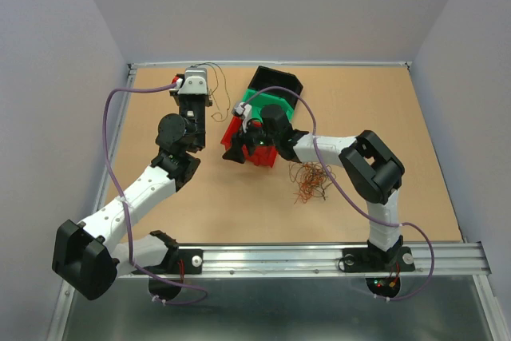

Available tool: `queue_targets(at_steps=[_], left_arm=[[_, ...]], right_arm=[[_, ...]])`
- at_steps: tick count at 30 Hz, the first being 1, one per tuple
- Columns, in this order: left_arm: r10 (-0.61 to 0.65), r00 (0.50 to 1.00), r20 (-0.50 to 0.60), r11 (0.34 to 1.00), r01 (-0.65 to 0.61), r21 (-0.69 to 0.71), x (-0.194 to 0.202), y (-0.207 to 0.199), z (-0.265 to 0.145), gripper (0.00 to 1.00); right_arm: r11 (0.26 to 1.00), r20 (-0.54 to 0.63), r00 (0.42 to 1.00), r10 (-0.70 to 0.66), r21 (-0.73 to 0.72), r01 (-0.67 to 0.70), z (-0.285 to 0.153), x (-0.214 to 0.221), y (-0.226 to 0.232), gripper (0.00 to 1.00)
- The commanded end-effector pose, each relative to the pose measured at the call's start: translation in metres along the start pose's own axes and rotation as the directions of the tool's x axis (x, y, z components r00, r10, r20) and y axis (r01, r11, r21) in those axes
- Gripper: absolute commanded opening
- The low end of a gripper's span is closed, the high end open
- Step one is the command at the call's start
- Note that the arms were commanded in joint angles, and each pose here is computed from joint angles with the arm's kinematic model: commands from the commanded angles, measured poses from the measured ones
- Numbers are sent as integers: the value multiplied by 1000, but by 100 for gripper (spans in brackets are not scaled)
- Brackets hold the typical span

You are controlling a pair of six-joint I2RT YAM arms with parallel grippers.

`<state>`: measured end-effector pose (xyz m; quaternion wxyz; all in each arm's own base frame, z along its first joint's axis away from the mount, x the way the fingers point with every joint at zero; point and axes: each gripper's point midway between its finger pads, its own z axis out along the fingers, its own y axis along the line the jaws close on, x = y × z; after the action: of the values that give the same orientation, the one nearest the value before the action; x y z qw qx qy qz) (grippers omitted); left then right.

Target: Untangle the cables

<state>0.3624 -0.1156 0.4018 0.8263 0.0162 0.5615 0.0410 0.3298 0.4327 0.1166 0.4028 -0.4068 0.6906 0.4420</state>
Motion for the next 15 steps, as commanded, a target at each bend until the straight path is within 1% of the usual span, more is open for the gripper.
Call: queue_targets(at_steps=[1,3,5,7,10,13,14,15], left_arm=[[-54,995,80,998,56,-22,-27,10,-2,0],[-55,995,80,998,57,-19,-26,9,-2,0],[-52,996,75,999,52,-7,-24,6,-1,0],[-51,996,75,999,50,20,-23,0,-1,0],[-53,996,75,998,49,50,-23,-7,-1,0],[-55,996,76,997,50,60,-23,-9,-3,0],[-56,996,75,997,51,60,-23,-9,-3,0],[-56,995,76,997,51,64,-23,-10,-3,0]], right_arm=[[985,19,998,-61,-158,64,22,-23,50,74],[978,32,996,-81,-189,86,23,-27,65,74],[978,77,993,-86,-183,99,15,-38,71,76],[986,113,989,-93,-125,107,8,-46,67,79],[993,149,983,-106,-33,112,-16,-50,65,81],[993,190,975,-119,16,118,-30,-57,67,81],[993,189,975,-116,29,113,-37,-51,67,82],[992,216,968,-125,40,119,-46,-59,71,82]])
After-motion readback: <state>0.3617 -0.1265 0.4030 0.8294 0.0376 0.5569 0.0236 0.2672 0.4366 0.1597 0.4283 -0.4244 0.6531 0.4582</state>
